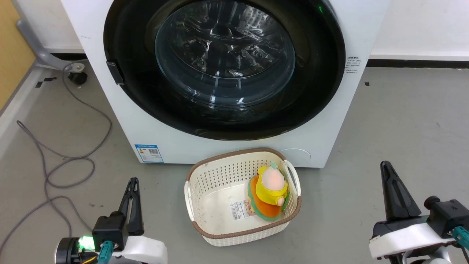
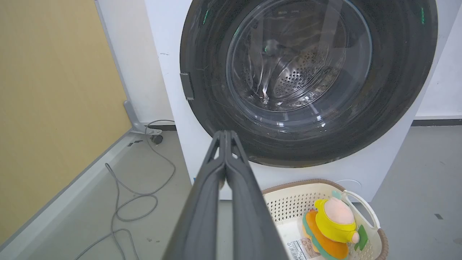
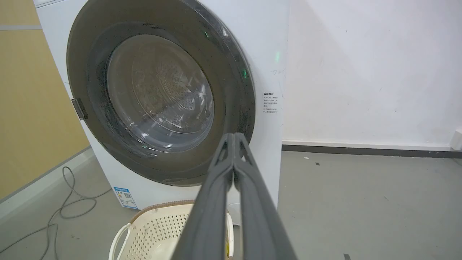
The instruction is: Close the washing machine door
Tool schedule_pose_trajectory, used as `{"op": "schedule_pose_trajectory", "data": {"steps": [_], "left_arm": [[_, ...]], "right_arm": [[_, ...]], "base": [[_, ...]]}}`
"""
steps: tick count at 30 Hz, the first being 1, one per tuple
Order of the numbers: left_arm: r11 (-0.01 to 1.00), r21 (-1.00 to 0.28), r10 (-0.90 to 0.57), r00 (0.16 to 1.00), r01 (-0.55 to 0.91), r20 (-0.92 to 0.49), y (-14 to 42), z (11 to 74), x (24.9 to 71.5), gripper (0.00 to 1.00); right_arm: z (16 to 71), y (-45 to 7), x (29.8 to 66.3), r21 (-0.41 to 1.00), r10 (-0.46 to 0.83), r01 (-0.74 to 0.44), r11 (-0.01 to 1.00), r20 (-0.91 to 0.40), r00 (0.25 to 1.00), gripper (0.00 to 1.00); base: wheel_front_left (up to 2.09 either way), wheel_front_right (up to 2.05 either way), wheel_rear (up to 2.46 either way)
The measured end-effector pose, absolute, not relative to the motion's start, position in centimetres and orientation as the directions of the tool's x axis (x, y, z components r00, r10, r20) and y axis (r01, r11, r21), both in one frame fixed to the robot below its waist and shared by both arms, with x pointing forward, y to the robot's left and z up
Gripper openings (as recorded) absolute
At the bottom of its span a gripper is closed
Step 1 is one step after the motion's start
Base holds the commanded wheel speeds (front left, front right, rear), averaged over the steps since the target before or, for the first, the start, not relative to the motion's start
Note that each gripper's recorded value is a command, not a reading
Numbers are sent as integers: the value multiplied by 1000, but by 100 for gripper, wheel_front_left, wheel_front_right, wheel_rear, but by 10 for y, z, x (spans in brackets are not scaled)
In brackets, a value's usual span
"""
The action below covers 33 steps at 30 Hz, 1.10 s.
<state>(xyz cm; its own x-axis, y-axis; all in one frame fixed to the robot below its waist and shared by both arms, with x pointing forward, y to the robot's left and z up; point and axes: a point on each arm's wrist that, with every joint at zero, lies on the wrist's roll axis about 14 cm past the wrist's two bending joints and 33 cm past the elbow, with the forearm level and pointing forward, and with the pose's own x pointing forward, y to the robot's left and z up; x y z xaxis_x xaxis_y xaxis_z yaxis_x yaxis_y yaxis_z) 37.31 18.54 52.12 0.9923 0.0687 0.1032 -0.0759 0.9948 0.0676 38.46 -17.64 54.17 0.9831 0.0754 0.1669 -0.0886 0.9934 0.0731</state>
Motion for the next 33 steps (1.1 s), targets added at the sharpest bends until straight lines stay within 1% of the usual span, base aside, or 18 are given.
{"op": "schedule_pose_trajectory", "data": {"steps": [33], "left_arm": [[997, 57, 49, 996, -53, 68, 184, 523, 373, 0]], "right_arm": [[541, -170, 383, 32, 102, -106, 994, 120, 988, 0]], "base": [[0, 0, 0]]}}
